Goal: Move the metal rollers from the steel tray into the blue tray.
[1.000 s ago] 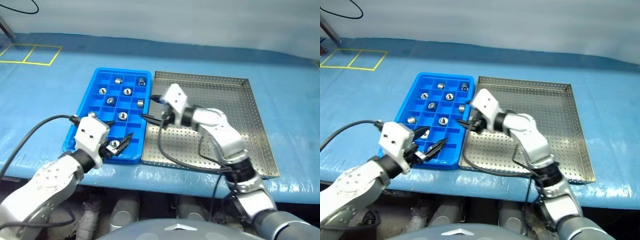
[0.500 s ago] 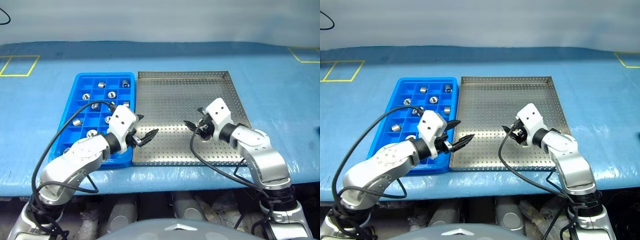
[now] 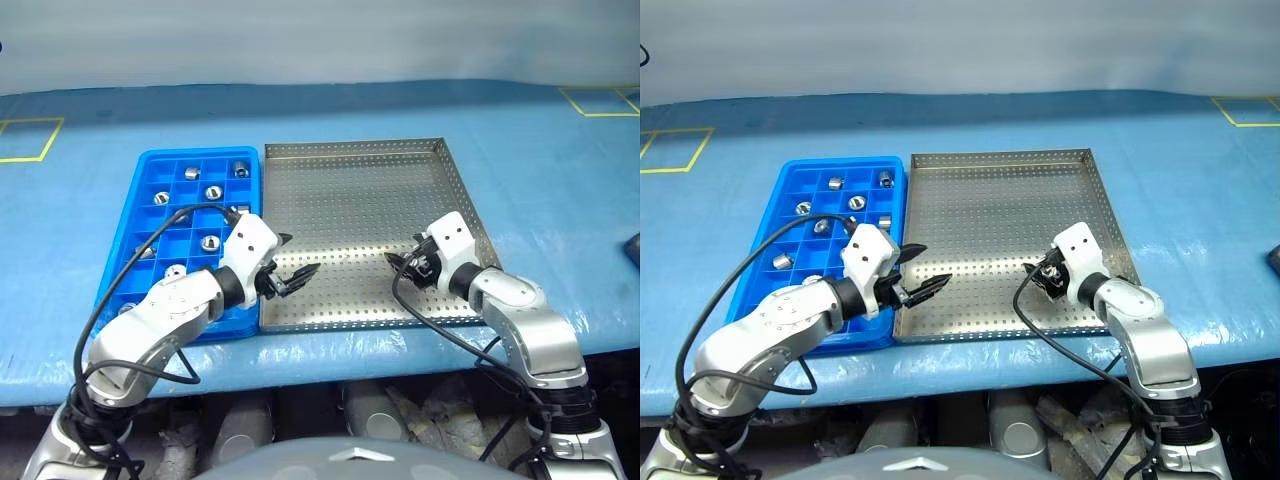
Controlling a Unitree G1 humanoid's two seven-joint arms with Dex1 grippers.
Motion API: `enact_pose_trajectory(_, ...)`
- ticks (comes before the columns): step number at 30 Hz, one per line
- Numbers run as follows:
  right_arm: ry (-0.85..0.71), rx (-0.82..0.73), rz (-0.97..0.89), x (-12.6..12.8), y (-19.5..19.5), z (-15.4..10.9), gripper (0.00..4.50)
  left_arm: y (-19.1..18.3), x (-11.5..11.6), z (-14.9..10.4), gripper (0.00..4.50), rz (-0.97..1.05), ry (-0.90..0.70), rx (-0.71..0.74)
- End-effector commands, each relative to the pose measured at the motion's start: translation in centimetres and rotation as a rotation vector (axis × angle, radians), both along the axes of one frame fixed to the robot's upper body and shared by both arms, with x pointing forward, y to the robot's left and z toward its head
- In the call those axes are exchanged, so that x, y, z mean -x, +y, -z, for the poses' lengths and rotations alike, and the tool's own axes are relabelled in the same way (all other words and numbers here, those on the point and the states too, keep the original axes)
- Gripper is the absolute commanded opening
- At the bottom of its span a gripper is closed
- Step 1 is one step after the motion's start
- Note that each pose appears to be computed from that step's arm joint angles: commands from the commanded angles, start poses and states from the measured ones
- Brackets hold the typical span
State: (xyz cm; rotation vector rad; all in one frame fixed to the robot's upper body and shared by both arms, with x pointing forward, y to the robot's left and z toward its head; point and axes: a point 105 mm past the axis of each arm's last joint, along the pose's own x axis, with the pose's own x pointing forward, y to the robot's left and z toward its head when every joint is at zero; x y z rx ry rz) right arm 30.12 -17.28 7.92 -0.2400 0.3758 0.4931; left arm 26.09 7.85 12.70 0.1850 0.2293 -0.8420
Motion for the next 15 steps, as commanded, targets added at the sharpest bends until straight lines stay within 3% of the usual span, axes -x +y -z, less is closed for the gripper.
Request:
enact_pose_trajectory(1, -0.009, 0.008, 0.011, 0.0, -0.3, -0.1, 3.63, 0.3, -0.1, -0.9, 3.69, -0.016, -0.040, 0.006)
enact_pose_trajectory(15, 0.071, -0.008, 0.065, 0.5, -1.3, 2.1, 3.63, 0.5, 0.0, -0.9, 3.69, -0.024, -0.039, 0.001)
